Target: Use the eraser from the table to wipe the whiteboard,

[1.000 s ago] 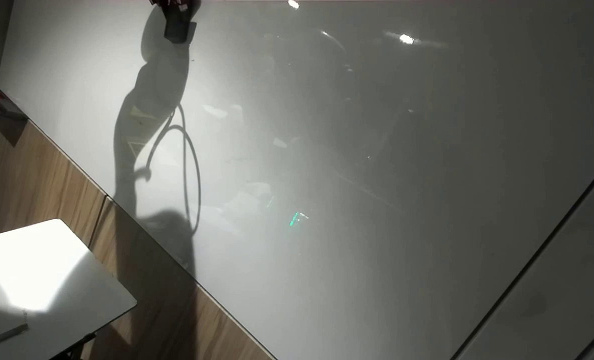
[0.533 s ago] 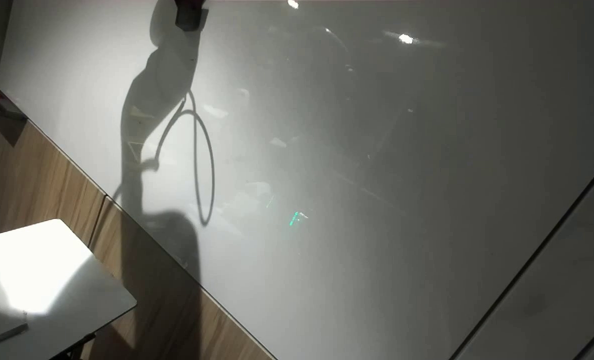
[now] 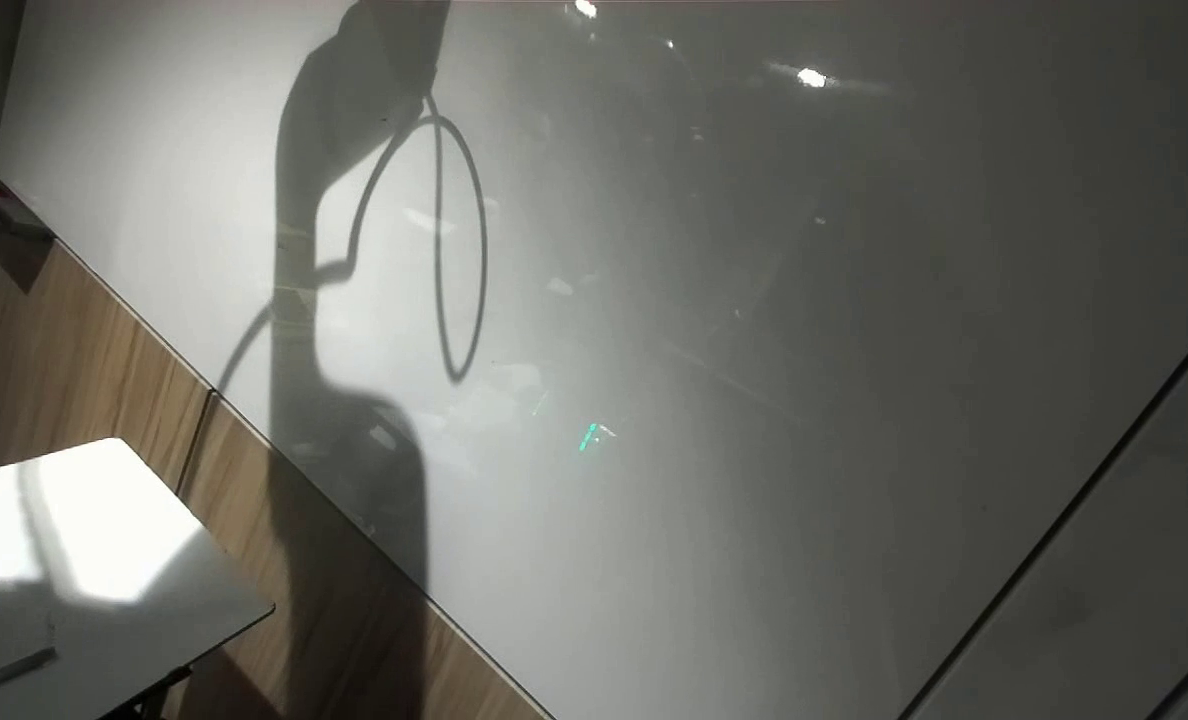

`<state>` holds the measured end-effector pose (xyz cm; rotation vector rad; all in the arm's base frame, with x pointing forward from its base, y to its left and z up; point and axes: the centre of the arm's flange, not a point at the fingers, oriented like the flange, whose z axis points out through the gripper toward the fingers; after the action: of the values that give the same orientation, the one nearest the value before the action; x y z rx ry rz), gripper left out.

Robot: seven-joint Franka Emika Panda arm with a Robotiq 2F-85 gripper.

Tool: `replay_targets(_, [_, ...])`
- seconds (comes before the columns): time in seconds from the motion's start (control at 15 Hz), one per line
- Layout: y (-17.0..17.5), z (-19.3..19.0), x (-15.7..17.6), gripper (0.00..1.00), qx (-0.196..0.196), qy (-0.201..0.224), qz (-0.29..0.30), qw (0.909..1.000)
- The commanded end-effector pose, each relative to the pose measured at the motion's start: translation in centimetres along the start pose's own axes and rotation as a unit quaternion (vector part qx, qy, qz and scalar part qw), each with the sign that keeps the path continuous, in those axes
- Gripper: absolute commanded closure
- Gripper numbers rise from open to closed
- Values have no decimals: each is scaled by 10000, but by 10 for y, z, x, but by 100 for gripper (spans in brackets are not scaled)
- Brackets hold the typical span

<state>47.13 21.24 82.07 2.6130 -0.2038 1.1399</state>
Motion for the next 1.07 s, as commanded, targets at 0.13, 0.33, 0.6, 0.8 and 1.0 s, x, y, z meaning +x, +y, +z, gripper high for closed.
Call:
replay_targets(0.13, [1,0,51,69,-116,18,208,9997])
replay_targets(0.33, [4,-3,52,69,-189,-193,300,9992])
replay_targets(0.6, [2,-6,45,69,-271,-629,333,9971])
replay_targets(0.8, [39,61,-15,69,-304,-883,348,9950])
replay_targets(1.0, [54,102,-40,69,-344,-1221,376,9912])
